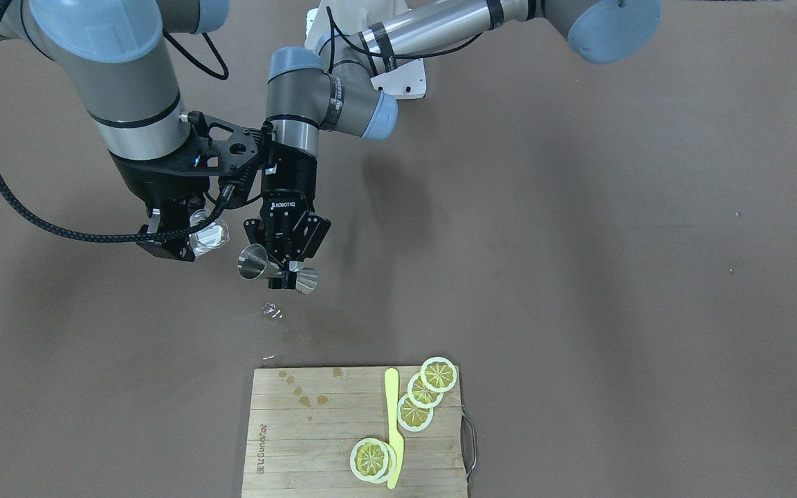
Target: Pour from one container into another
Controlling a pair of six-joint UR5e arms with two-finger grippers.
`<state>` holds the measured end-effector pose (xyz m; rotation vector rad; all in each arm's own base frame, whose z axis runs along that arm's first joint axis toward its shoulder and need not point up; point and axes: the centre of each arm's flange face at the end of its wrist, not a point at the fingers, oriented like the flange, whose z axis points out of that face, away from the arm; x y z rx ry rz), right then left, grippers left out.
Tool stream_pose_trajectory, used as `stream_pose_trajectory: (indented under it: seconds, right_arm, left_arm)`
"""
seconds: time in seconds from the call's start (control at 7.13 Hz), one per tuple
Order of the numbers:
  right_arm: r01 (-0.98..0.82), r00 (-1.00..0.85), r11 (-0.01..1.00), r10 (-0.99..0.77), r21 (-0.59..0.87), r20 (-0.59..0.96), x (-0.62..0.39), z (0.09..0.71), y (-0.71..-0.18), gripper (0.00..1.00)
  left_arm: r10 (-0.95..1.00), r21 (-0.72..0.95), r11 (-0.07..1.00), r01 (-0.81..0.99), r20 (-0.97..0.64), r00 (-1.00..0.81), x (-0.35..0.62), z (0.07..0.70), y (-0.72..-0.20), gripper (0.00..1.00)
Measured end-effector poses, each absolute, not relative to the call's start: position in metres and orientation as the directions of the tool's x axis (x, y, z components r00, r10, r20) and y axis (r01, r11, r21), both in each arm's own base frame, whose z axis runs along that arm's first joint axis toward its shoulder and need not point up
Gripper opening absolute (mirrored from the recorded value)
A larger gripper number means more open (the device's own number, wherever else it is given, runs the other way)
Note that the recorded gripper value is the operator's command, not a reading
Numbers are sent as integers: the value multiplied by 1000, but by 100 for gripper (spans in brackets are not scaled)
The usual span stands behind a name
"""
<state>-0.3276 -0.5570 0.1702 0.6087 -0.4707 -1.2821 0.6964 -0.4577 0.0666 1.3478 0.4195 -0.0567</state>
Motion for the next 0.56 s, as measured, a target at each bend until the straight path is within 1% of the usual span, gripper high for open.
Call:
stream_pose_trajectory:
  seconds: [0.28, 0.56]
  right_arm:
    - [706, 258, 176, -966, 686, -18, -302, 174, -552, 0]
    - [672, 279, 200, -960, 713, 6, -273, 184, -546, 0]
  left_arm:
    - [204, 930, 229, 289, -336, 919, 696, 62, -453, 0]
    - [210, 921, 223, 319, -365, 907, 691, 56, -451, 0]
